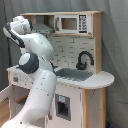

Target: Play with the kitchen

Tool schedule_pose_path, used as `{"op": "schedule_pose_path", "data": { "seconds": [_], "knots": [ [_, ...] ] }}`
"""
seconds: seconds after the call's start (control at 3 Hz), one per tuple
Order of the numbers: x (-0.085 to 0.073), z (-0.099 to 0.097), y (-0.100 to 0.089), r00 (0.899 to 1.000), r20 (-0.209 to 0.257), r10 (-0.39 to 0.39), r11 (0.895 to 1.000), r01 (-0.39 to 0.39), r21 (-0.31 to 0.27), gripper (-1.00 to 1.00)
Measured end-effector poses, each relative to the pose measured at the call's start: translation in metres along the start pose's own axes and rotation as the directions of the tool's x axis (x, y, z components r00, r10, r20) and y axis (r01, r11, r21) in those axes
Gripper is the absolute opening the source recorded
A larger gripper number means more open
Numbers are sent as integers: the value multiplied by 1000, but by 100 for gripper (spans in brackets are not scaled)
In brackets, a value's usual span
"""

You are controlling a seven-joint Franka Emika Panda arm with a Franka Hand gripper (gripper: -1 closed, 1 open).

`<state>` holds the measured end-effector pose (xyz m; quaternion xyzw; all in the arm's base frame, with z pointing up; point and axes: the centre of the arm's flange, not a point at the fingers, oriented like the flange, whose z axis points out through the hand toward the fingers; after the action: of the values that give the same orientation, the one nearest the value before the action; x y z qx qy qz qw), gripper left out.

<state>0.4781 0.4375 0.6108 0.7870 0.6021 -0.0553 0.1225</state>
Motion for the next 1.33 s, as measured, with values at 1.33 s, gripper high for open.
{"op": "schedule_pose_path", "data": {
  "seconds": [1.33],
  "knots": [
    [-5,34,10,984,-3,180,978,-179,-104,-100]
  ]
}}
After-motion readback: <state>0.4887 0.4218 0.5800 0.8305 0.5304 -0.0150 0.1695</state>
